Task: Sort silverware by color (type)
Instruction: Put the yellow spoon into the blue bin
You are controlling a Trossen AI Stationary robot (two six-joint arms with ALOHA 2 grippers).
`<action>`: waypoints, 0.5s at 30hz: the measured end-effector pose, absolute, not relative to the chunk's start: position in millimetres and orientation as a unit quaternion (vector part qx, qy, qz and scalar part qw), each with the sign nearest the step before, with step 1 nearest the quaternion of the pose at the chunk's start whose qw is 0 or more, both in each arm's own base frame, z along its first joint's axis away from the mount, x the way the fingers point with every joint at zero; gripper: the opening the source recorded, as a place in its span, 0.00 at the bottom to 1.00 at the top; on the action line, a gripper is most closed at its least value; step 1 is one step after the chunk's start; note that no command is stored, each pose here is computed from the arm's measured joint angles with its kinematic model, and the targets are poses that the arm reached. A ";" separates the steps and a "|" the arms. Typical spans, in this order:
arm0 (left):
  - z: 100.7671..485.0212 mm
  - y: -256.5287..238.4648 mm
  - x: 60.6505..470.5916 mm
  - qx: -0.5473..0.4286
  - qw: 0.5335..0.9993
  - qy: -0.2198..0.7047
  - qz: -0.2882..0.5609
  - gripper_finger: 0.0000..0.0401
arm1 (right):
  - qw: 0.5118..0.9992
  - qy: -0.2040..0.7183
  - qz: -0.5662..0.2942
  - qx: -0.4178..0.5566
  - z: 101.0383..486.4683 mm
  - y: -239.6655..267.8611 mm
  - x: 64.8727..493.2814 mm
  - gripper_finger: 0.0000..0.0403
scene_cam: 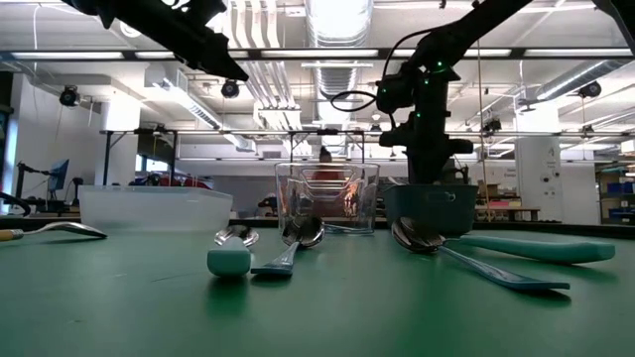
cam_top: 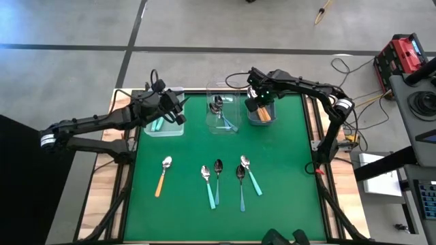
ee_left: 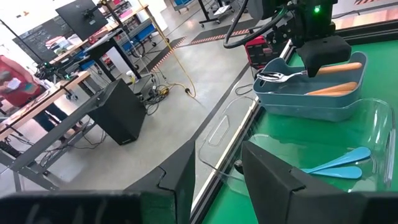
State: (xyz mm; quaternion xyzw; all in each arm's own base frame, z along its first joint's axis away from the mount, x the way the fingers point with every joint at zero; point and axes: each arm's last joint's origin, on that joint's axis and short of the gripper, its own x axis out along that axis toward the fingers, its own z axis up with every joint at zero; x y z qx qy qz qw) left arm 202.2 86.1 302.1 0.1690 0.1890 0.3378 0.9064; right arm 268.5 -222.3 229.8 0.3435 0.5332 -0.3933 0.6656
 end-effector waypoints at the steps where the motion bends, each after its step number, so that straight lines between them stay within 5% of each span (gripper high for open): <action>1: 302.1 86.1 202.2 0.169 0.906 0.189 0.338 0.28 | 0.666 0.533 -0.394 0.344 229.8 -222.4 268.5 0.09; 15: 302.0 86.1 202.2 0.169 0.906 0.189 0.338 0.28 | 0.639 0.534 -0.414 0.366 216.5 -218.8 263.7 0.09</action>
